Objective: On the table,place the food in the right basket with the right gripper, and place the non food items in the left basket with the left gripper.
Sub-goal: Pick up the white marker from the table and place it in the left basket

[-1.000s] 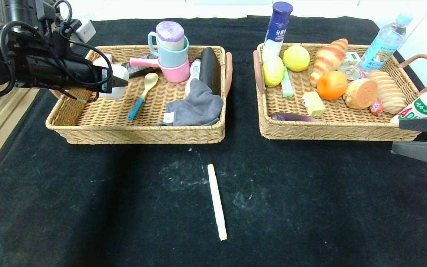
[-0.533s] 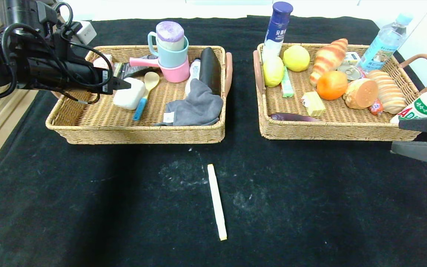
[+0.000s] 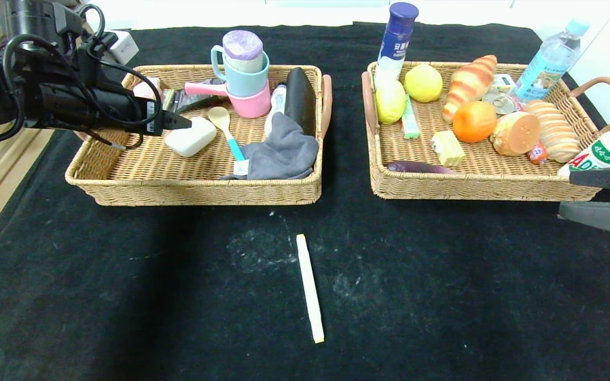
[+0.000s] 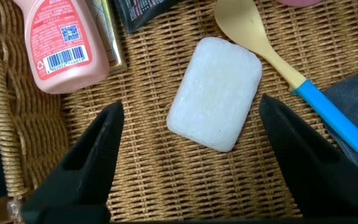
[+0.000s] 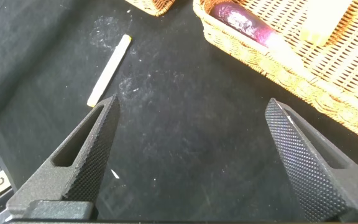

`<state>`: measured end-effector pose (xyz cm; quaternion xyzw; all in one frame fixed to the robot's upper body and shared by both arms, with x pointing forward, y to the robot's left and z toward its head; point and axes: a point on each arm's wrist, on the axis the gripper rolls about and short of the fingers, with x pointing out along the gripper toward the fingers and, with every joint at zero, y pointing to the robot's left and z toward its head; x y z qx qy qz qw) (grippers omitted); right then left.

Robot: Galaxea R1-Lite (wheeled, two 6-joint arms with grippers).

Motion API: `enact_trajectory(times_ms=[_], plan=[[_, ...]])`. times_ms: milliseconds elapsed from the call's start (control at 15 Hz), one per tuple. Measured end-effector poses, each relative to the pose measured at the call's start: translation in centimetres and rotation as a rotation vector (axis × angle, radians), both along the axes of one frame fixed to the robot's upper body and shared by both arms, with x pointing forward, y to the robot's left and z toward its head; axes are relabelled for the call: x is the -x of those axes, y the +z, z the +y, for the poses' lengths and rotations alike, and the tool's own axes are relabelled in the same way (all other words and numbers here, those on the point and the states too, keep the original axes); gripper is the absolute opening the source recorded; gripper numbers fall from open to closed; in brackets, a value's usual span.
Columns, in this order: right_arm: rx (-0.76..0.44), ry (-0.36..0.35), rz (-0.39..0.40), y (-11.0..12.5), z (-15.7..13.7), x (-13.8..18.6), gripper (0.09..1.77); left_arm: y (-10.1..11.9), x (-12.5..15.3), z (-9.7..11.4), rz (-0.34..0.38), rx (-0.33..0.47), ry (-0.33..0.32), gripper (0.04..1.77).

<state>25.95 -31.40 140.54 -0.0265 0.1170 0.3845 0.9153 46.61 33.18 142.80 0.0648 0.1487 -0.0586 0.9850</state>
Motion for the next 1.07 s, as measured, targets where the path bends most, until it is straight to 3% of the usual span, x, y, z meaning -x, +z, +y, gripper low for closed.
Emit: enact_trajectory(times_ms=[600, 1067], plan=[[0.000, 0.000, 0.000, 0.0, 0.0, 0.0, 1.71, 0.1, 0.2, 0.0, 0.001, 0.000, 0.006, 1.67], [0.000, 0.004, 0.006, -0.1, 0.1, -0.1, 1.71, 1.5, 2.1, -0.8, 0.004, 0.032, 0.008, 1.70]])
